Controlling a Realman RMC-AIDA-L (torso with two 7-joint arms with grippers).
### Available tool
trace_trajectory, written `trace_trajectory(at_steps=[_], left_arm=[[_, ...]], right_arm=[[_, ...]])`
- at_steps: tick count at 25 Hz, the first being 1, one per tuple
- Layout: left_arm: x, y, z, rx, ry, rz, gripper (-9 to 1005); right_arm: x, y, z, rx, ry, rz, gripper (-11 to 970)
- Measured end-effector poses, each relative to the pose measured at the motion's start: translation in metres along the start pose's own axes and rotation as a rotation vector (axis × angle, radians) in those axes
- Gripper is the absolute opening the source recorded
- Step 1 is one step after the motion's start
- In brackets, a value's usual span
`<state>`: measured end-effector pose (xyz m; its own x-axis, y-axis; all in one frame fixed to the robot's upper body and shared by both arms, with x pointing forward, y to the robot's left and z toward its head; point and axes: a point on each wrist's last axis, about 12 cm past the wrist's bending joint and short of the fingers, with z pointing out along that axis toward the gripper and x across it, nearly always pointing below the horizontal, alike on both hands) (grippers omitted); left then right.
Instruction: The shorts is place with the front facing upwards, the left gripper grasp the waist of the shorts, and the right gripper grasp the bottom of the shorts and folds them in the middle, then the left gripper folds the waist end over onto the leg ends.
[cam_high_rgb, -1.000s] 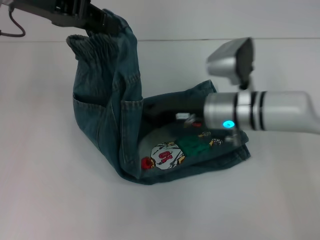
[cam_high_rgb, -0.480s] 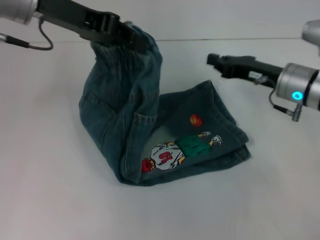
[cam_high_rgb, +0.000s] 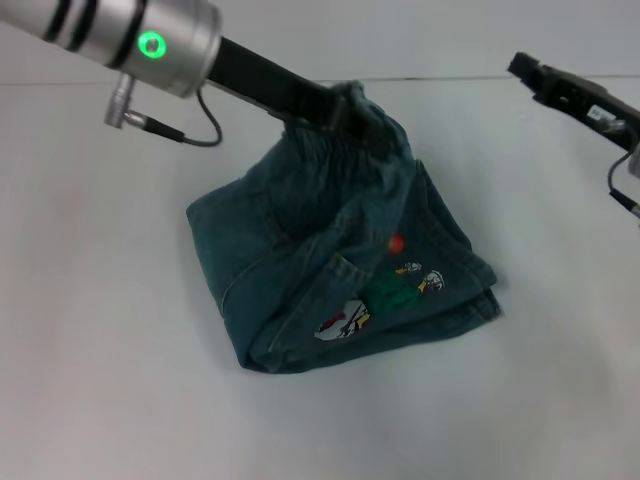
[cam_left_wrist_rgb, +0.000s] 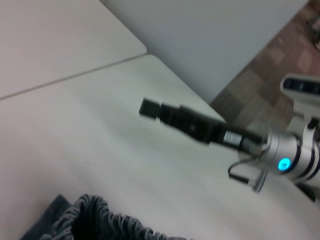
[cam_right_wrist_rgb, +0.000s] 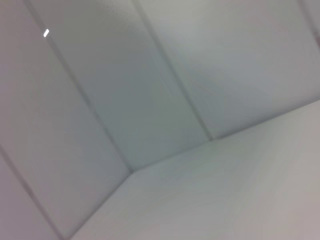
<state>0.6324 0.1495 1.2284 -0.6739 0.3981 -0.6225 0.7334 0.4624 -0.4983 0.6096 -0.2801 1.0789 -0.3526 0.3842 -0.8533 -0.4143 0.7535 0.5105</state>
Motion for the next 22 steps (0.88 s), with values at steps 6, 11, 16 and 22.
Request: trace_trajectory(at_steps=[6,11,16,22], left_arm=[[0.008,-0.008,0.039,-0.015,0.069,0.072,130],[0.013,-0.012,0.067,0.005,0.078,0.110,137],[0.010,-0.016,0.076,0.023,0.070,0.118,144],[0.011,-0.016,0.083,0.005,0.052,0.129,282]], right_arm=[[-0.004,-0.010,-0.014,0.030,-0.063,0.046,10],[0.000,-0.009,-0.015,0.029,-0.058,0.056,9],[0.002,-0.009,-0.016,0.033,-0.055,0.062,9],[0.005,-0.010,-0.019,0.039,-0.055,0.070,9]])
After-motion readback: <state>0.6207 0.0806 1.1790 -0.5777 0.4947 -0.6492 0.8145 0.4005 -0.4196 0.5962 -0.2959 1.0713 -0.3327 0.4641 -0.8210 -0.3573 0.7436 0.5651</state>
